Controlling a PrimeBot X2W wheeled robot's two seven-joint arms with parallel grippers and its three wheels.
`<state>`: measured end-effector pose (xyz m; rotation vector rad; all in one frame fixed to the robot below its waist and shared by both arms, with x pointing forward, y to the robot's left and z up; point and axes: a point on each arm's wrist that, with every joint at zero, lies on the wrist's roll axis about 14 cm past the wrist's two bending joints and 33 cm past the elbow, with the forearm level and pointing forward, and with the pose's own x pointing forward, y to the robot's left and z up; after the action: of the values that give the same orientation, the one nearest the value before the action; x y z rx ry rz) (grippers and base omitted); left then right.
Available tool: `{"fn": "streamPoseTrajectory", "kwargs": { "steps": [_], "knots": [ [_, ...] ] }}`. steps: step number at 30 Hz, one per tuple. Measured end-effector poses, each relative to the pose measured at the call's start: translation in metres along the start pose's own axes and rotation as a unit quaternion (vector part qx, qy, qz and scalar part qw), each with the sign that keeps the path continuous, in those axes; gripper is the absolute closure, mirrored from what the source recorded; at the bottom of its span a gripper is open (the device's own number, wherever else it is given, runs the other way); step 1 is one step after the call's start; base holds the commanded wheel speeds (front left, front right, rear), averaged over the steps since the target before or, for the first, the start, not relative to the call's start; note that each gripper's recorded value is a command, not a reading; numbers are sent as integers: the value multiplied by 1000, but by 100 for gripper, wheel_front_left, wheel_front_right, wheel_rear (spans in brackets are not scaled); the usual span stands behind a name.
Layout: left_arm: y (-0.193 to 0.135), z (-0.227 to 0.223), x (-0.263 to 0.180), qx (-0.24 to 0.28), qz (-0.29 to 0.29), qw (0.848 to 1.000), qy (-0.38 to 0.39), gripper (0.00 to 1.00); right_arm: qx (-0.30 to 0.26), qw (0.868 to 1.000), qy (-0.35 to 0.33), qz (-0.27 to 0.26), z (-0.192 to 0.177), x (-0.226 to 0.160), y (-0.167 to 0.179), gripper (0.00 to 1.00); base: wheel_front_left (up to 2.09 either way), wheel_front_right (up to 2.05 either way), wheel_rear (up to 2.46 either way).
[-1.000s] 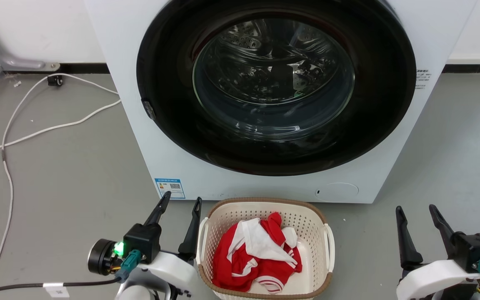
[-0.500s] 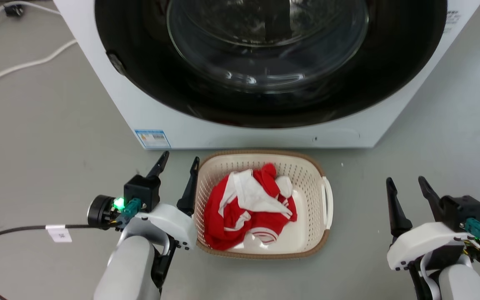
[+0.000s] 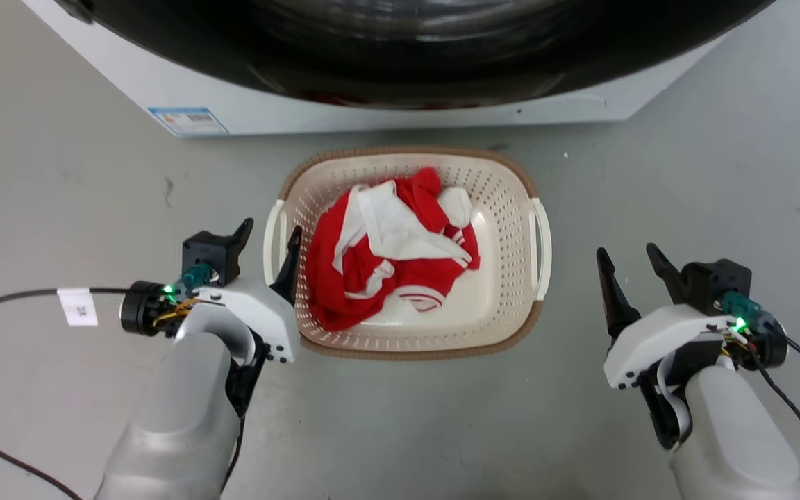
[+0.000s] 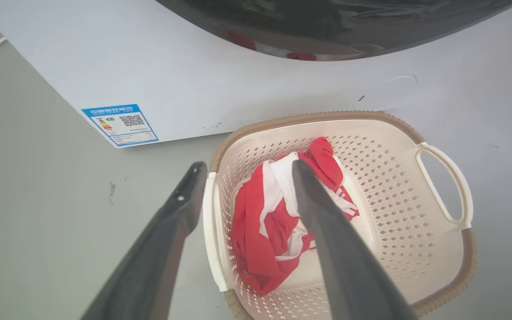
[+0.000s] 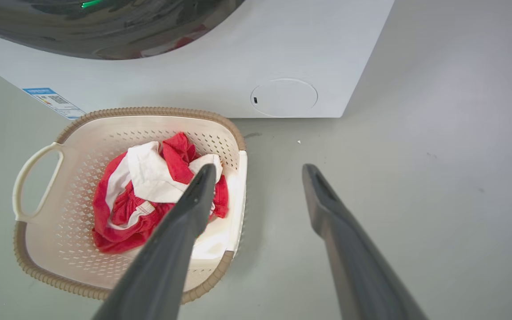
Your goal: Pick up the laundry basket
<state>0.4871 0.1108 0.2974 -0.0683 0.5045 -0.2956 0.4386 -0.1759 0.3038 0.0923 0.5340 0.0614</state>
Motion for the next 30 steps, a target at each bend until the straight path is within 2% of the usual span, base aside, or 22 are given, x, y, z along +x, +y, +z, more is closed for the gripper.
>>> {"fn": "streamPoseTrajectory", "kwargs": {
  "steps": [14,30],
  "knots": [
    [27,-72,53,-8,-4,992,122,0,11,996,88,27,-59,50,9,0,0,0,0],
    [46,-115,80,-30,4,973,230,0,-1,980,190,51,-104,81,17,0,0,0,0]
  ]
}}
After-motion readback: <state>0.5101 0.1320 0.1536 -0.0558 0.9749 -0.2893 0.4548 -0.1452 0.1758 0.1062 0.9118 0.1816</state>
